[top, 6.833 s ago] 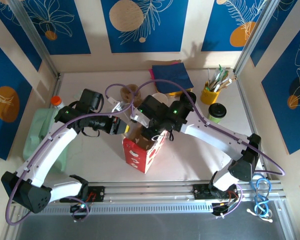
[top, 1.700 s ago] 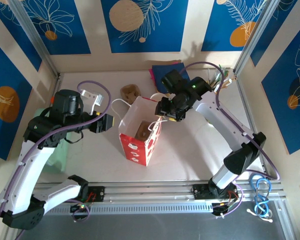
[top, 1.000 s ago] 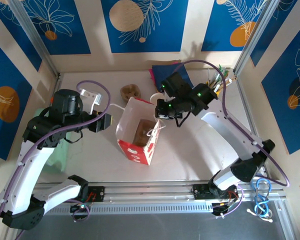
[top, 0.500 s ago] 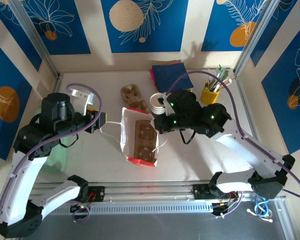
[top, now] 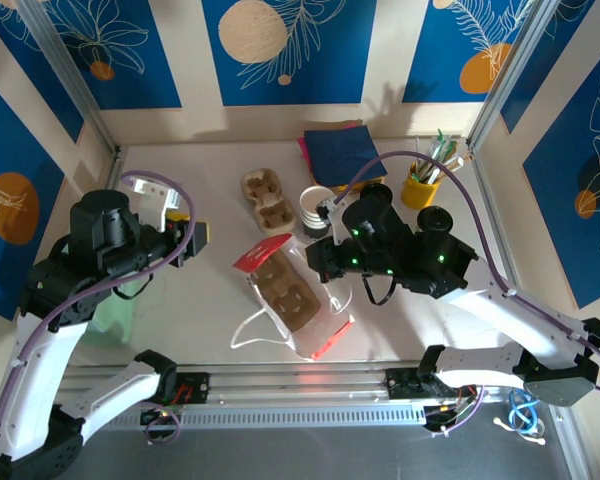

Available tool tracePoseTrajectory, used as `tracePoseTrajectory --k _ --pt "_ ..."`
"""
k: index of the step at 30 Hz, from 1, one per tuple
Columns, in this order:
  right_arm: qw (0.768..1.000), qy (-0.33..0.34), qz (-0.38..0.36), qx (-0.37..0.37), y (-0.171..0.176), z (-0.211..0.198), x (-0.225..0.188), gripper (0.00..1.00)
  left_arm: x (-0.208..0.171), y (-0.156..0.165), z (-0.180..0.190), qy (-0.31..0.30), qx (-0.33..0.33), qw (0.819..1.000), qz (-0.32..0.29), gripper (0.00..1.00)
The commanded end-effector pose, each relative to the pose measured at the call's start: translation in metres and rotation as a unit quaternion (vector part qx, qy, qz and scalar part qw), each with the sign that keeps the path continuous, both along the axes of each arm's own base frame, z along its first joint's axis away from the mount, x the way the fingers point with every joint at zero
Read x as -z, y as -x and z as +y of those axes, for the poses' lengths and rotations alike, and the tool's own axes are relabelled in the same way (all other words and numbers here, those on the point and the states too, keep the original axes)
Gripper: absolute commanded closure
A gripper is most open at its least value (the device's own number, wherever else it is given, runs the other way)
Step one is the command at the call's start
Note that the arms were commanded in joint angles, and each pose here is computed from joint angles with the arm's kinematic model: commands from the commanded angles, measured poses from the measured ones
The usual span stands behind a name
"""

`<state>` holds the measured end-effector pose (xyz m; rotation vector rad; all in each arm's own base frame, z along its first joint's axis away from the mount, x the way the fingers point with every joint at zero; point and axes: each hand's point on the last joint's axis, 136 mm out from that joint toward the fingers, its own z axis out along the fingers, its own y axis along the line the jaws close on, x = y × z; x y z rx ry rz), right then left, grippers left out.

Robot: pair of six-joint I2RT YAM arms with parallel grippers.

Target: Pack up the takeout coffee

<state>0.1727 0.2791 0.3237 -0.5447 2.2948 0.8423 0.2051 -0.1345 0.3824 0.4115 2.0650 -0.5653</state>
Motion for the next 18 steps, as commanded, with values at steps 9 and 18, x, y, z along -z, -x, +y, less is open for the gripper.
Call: tracePoseTrajectory --k 9,18 --pt "1.0 -0.014 -0.001 0.022 -0.003 0.003 -0.006 1.0 -0.006 -0.001 -0.002 0.01 0.003 1.0 -0.014 0.57" --pt "0.992 -0.008 0.079 0.097 -0.021 -0.008 0.012 1.0 -0.003 -0.001 -0.01 0.022 0.018 1.0 0.0 0.57"
